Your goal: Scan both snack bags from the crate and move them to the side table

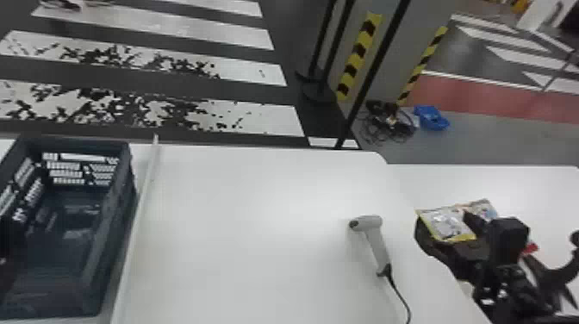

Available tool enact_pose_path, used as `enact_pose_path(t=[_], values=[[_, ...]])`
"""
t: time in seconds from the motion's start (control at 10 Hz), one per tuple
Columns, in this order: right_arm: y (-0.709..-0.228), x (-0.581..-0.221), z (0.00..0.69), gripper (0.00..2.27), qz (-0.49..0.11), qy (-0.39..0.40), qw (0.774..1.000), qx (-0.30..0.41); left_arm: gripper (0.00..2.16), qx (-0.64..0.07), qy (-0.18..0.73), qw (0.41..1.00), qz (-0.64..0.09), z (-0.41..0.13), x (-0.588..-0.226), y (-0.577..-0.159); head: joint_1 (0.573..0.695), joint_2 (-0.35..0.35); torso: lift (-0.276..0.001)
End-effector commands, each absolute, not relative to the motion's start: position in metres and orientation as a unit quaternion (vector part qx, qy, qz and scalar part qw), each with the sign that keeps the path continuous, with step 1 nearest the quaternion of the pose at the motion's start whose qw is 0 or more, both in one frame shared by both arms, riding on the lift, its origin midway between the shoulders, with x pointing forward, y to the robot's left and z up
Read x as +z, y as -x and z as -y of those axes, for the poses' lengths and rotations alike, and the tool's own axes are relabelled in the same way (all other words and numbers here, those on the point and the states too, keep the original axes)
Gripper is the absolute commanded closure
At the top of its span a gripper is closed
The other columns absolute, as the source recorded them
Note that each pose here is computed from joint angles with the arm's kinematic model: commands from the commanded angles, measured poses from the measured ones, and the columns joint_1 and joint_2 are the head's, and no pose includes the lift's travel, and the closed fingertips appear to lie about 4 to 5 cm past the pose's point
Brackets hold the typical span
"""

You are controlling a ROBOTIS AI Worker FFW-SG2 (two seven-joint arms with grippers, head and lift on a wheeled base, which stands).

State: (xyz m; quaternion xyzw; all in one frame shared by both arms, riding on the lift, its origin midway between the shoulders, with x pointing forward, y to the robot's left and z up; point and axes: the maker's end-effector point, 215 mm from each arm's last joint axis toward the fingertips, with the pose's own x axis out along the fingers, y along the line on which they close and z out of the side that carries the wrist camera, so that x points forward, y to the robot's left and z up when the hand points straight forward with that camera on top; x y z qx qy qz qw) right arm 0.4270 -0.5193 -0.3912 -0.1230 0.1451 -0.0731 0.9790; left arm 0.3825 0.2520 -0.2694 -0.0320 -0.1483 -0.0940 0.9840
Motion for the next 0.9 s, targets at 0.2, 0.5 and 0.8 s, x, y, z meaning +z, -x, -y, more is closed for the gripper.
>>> enact_pose_path(t=[0.2, 0.5, 0.8], values=[[-0.441, -0.362, 0.351, 0.07, -0.094, 0.008, 0.996, -0.011, 0.04, -0.104, 0.039, 0.985, 0.130, -0.240, -0.271, -0.387, 0.695, -0.271, -0.095], [-0.436, -0.334, 0.241, 0.07, -0.032, -0.045, 0.998, 0.020, 0.04, -0.088, 0.047, 0.989, 0.106, -0.232, -0.278, -0.393, 0.695, -0.079, -0.095], [-0.391, -0.288, 0.215, 0.08, 0.057, -0.011, 0.998, 0.006, 0.04, -0.067, 0.041, 0.997, 0.018, -0.237, -0.316, -0.397, 0.695, 0.012, -0.095]])
